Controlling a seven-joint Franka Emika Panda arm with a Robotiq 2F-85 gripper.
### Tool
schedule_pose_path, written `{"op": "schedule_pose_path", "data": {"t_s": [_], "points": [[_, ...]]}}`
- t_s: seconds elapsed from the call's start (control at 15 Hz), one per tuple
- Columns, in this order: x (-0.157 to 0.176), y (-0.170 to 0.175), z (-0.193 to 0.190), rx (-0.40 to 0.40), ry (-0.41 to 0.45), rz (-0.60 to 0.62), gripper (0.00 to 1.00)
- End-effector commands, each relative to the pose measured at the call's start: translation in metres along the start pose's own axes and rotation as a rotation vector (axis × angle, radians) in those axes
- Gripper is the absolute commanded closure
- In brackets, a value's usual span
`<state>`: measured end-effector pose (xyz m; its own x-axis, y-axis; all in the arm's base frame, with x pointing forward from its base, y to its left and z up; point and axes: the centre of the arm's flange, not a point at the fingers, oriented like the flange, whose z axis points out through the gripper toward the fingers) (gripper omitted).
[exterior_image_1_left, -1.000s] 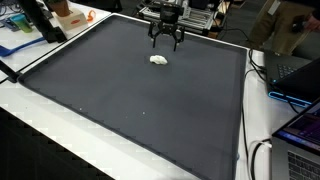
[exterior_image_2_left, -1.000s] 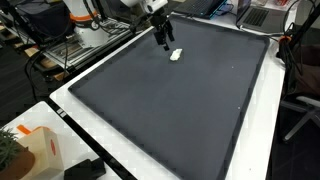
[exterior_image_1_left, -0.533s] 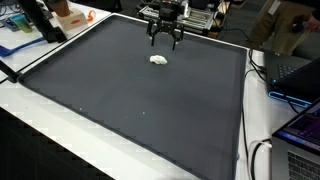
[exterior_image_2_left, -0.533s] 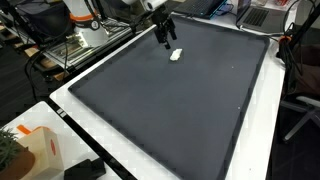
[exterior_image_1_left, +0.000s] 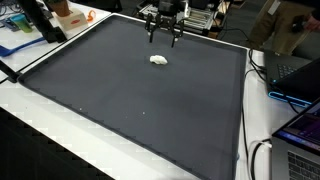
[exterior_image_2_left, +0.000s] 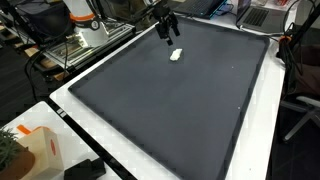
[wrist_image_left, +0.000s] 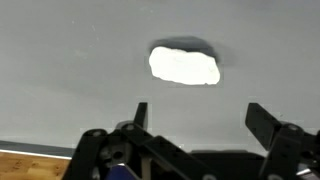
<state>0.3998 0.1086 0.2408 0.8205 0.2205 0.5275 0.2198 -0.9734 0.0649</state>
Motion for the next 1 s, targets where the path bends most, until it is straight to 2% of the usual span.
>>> {"op": "schedule_pose_path", "data": {"t_s": [0.0,0.47,0.53,0.6,0.93], "points": [[0.005,-0.004,-0.01,-0.003,-0.038,0.021,0.0],[0.013,-0.005,-0.016,0.008,-0.067,0.068,0.0],[0.01,-0.005,-0.017,0.024,-0.058,0.019,0.0],[-0.001,-0.002,0.002,0.01,-0.043,0.041,0.0],[0.01,-0.005,-0.001,0.008,-0.049,0.052,0.0]]}}
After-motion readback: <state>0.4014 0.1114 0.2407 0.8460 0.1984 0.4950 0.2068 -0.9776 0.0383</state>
